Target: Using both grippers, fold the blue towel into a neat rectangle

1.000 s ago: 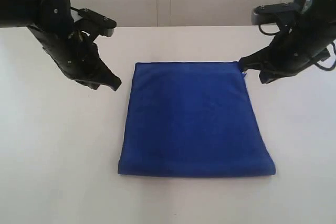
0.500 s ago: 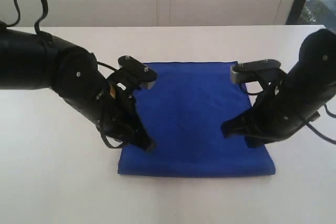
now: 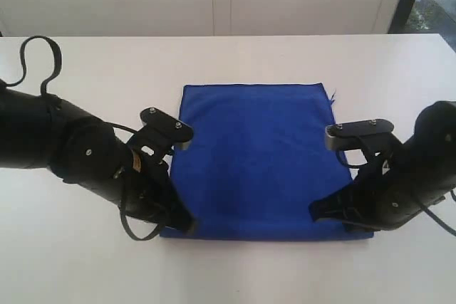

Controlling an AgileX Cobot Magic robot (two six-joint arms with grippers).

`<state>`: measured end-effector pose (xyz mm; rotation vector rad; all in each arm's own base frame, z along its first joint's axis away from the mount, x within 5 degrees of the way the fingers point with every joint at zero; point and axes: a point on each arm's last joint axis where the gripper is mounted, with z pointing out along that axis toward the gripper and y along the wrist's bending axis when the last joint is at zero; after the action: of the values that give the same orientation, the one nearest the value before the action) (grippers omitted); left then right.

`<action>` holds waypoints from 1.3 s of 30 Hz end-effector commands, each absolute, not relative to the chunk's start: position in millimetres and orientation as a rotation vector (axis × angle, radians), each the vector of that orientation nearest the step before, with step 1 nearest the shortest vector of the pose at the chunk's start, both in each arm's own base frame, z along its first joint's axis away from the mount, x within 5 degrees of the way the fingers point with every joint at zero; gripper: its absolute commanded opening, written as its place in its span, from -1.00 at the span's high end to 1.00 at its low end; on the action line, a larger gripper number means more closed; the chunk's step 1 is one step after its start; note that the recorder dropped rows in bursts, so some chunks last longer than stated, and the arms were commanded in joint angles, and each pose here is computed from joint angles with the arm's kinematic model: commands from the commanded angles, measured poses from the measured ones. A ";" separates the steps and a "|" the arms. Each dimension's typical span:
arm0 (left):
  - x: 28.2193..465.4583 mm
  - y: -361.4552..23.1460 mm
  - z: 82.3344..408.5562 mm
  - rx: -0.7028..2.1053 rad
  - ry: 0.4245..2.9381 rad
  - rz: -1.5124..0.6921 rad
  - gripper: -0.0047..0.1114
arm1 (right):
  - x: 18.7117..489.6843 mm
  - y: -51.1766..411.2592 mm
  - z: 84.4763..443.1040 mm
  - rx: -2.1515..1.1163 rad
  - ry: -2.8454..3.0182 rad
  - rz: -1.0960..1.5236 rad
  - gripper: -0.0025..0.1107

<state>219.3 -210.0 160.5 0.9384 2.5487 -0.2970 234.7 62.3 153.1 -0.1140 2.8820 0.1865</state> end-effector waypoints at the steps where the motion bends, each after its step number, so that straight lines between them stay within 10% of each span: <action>1: 212.4 -206.1 151.5 0.942 2.575 -0.293 0.92 | 230.2 56.2 148.3 -0.071 2.878 0.116 0.96; 13: 209.2 -203.7 134.1 1.021 2.654 -0.241 0.92 | 224.1 51.2 135.9 -0.031 2.952 0.043 0.96; 29: 204.4 -199.2 196.2 0.963 2.481 -0.325 0.92 | 210.5 47.7 182.9 -0.029 2.820 0.077 0.96; 39: 210.0 -227.5 163.8 0.905 2.447 -0.399 0.92 | 215.3 49.0 184.7 -0.030 2.763 0.096 0.96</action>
<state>211.9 -219.9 171.0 0.9121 2.4467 -0.3812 214.6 49.2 182.9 -0.0302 2.7845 0.0938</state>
